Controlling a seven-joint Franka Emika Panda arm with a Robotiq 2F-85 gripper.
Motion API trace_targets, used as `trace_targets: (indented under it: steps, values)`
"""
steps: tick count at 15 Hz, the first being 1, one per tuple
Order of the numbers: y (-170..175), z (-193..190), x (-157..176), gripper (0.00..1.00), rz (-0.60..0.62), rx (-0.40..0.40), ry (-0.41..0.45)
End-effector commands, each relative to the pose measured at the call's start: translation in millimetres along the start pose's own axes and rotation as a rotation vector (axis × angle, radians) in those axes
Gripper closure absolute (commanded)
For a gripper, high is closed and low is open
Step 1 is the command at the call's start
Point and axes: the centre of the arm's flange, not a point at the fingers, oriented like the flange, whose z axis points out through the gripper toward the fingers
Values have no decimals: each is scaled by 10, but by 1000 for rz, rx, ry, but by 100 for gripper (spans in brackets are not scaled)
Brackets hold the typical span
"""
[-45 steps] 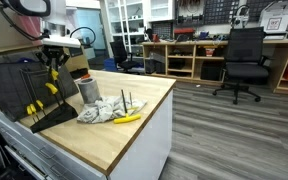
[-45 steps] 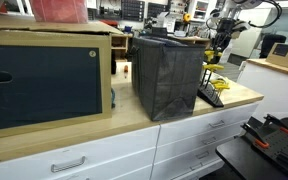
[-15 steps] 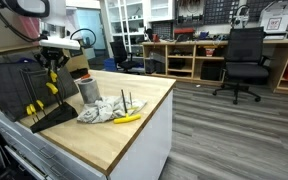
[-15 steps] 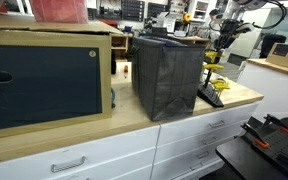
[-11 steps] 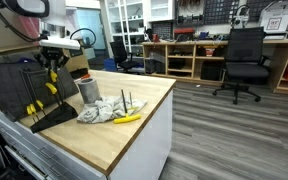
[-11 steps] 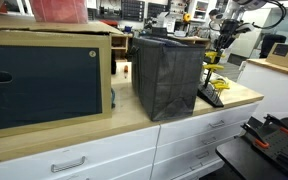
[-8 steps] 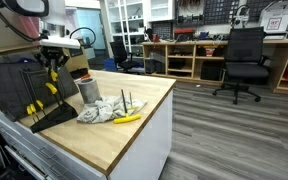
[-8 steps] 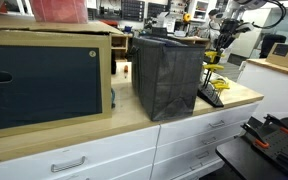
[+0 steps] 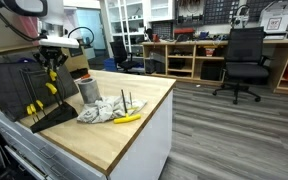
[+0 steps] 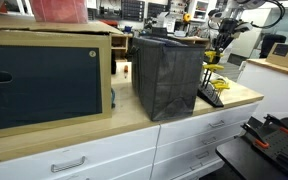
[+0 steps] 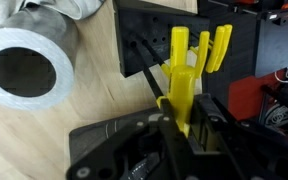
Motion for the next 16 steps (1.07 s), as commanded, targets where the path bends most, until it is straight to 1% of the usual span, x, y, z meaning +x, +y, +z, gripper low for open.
trace_targets:
  steps: [1,7,16]
  values:
    - [-75,-44,42,94,-35,-38,8]
    - [-88,-91,7,94,-32,-47,7]
    - [-107,-46,-19,94,-27,-28,3]
